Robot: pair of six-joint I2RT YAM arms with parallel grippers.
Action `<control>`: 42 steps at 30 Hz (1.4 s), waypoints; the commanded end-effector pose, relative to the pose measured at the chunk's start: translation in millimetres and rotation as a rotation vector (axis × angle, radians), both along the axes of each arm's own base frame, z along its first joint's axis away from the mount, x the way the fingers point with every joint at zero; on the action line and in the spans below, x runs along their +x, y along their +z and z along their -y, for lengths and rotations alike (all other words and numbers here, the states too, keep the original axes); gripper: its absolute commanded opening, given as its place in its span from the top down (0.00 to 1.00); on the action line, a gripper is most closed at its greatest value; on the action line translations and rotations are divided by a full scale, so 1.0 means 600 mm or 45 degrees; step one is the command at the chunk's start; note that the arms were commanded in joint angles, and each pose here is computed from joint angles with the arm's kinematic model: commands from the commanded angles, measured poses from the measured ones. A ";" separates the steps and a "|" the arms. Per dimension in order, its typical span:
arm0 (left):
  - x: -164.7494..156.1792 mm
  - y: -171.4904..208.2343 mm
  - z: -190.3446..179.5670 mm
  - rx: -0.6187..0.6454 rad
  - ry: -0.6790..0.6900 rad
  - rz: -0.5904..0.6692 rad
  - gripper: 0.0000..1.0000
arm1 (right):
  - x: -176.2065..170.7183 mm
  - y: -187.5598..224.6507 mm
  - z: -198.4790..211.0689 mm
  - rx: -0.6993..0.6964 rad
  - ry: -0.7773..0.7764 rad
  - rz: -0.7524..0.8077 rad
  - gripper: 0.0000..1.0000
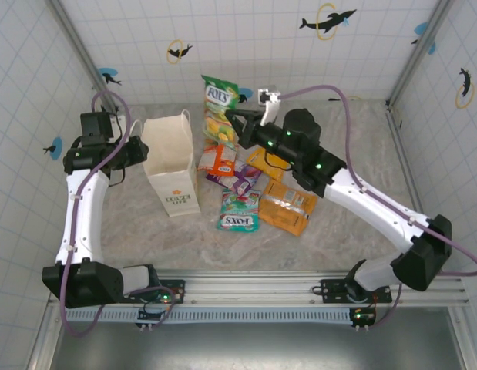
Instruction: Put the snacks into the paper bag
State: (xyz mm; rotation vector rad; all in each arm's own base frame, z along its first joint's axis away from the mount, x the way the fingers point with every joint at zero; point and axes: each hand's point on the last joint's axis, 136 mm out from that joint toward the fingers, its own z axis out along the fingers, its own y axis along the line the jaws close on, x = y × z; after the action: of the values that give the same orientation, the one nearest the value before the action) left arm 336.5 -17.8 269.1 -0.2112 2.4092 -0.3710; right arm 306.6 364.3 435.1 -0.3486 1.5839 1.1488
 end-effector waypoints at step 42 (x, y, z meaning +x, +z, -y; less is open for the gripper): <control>0.002 -0.024 -0.016 0.031 0.046 -0.042 0.78 | 0.027 -0.026 -0.244 -0.100 0.027 0.132 0.58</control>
State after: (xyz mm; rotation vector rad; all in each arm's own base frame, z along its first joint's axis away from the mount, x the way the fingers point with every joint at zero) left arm 338.8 -15.0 263.5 -0.2316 2.4150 -0.3568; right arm 328.8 515.7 384.5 -0.4895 1.6125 1.0471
